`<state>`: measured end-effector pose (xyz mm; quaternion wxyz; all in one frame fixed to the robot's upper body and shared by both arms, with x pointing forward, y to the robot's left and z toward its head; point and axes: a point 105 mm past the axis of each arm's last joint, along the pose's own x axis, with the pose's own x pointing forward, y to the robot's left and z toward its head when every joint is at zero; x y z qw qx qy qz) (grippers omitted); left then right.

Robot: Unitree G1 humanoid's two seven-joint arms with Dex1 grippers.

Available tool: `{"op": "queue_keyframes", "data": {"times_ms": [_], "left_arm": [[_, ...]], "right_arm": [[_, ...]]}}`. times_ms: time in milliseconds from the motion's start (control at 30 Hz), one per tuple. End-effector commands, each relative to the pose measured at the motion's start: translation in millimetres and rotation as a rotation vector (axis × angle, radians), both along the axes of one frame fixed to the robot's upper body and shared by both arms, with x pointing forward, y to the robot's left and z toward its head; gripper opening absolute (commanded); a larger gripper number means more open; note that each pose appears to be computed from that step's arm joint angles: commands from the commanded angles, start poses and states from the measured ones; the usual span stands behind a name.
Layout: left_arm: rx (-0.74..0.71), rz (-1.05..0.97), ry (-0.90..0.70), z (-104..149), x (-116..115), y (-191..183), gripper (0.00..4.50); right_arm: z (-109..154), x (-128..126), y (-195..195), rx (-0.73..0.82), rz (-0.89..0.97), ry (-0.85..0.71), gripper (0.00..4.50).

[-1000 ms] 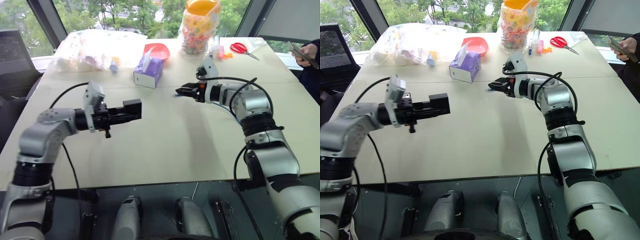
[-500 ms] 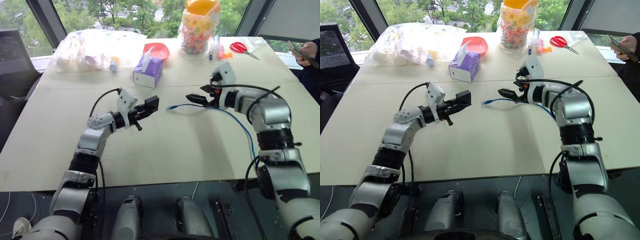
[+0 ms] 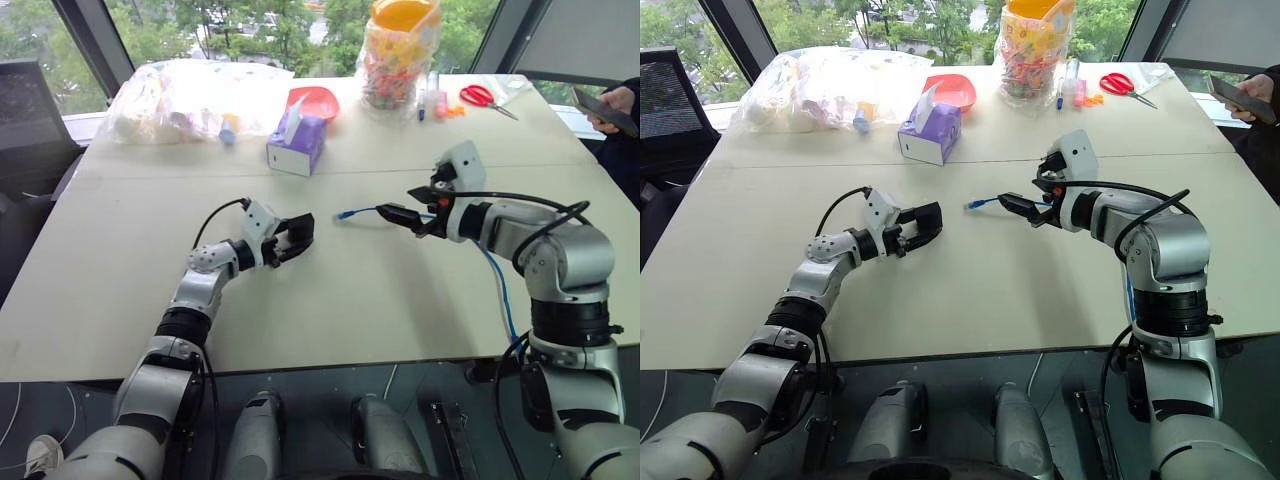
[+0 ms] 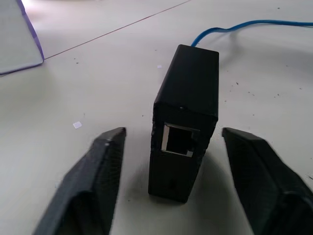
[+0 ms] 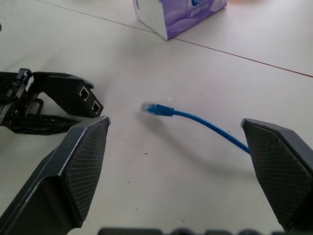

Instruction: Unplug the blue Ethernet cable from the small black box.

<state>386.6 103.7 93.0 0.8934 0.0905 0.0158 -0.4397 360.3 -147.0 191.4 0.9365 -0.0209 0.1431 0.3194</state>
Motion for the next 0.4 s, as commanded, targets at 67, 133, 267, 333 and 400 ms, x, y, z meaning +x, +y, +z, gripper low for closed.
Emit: {"op": "queue_keyframes", "data": {"times_ms": [67, 133, 267, 333, 400], "left_arm": [[-0.025, -0.007, -0.044, 21.8, -8.0, 16.1, 4.47], [-0.019, -0.016, -0.050, 31.7, -15.5, 24.6, 4.47], [-0.014, -0.012, -0.054, 48.8, -28.3, 40.2, 4.47], [-0.023, -0.011, -0.039, 55.8, -33.9, 45.1, 4.47], [-0.031, -0.018, -0.040, 70.9, -44.1, 52.9, 4.47]], "right_arm": [[9.3, -10.4, 3.3, -0.011, 0.053, -0.029, 4.50], [6.9, -18.7, 7.0, -0.044, 0.106, -0.025, 4.50], [4.3, -33.8, 12.2, -0.085, 0.188, -0.025, 4.50], [4.1, -39.1, 13.8, -0.097, 0.215, -0.028, 4.50], [4.7, -47.5, 16.1, -0.107, 0.256, -0.031, 4.50]]}}
